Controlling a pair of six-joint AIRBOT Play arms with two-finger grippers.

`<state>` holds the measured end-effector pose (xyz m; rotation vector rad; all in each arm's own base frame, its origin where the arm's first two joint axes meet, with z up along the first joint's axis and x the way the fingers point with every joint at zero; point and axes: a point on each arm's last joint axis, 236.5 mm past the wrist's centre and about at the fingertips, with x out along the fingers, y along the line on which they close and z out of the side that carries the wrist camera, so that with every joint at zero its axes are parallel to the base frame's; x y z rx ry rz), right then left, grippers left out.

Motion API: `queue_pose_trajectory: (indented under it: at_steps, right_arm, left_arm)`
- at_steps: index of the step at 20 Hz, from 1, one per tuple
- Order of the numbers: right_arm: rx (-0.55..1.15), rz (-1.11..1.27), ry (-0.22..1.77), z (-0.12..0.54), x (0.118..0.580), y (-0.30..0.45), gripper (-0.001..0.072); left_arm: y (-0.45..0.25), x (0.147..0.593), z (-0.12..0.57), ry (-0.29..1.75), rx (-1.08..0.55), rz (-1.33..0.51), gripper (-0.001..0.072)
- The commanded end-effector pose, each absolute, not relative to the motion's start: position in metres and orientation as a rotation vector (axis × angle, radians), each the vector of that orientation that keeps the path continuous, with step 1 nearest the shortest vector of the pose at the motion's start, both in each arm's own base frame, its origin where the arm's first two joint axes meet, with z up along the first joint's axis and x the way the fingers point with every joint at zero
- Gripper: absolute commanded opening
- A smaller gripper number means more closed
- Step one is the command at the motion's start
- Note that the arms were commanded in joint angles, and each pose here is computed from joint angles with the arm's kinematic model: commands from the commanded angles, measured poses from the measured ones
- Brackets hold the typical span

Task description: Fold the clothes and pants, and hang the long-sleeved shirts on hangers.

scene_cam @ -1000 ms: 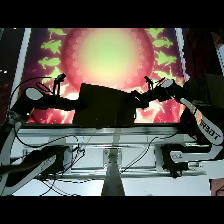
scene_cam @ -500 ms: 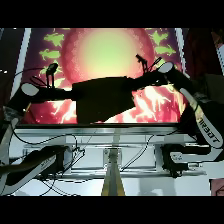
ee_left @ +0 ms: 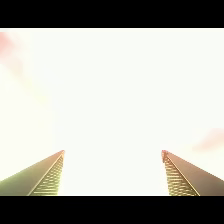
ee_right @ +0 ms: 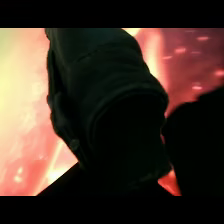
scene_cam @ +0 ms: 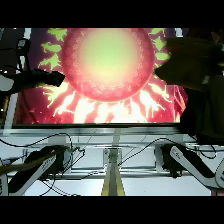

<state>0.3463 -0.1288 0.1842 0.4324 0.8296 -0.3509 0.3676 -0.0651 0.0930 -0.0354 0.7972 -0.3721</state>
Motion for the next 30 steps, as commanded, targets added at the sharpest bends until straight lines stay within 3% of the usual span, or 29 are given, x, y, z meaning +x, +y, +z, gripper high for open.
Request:
queue_pose_trajectory:
  at_steps: [1, 4, 5, 8, 9, 12, 13, 14, 15, 17, 21, 26, 30]
  right_arm:
    - [0.601, -0.825, 0.772, 0.212, 0.219, -0.212, 0.0047]
    - [0.772, -1.013, 0.880, 0.191, 0.147, -0.221, 0.0065]
    - [0.808, -1.052, 0.887, 0.188, 0.135, -0.223, 0.0134]
    - [0.915, -1.152, 0.831, 0.187, 0.118, -0.230, 0.0662]
    - [0.915, -1.155, 0.820, 0.188, 0.119, -0.232, 0.0701]
    - [0.919, -1.090, 0.775, 0.193, 0.137, -0.232, 0.0653]
    - [0.906, -1.012, 0.763, 0.196, 0.151, -0.228, 0.0427]
    - [0.882, -0.906, 0.746, 0.202, 0.171, -0.222, 0.0147]
    - [0.841, -0.802, 0.736, 0.208, 0.190, -0.214, 0.0046]
    - [0.710, -0.567, 0.767, 0.214, 0.230, -0.183, 0.0046]
    - [0.281, -0.119, 0.890, 0.212, 0.287, -0.089, 0.0046]
    - [-0.127, 0.043, 0.846, 0.219, 0.323, -0.024, 0.0046]
    - [-0.145, 0.138, 0.848, 0.214, 0.329, 0.007, 0.0047]
  left_arm:
    - [-0.060, 0.369, 0.102, 0.772, -0.020, -0.358, 0.0685]
    - [-0.061, 0.369, 0.103, 0.771, -0.023, -0.360, 0.0686]
    - [-0.061, 0.369, 0.103, 0.771, -0.023, -0.360, 0.0686]
    - [-0.061, 0.369, 0.103, 0.771, -0.023, -0.360, 0.0686]
    - [-0.061, 0.369, 0.103, 0.771, -0.023, -0.359, 0.0686]
    - [-0.061, 0.369, 0.103, 0.771, -0.023, -0.360, 0.0686]
    - [-0.061, 0.369, 0.103, 0.771, -0.023, -0.360, 0.0686]
    - [-0.061, 0.369, 0.103, 0.771, -0.023, -0.359, 0.0686]
    - [-0.061, 0.369, 0.103, 0.771, -0.023, -0.359, 0.0686]
    - [-0.061, 0.369, 0.103, 0.771, -0.023, -0.359, 0.0686]
    - [-0.061, 0.369, 0.103, 0.771, -0.023, -0.359, 0.0686]
    - [-0.061, 0.369, 0.103, 0.771, -0.023, -0.359, 0.0686]
    - [-0.061, 0.369, 0.103, 0.771, -0.023, -0.360, 0.0686]
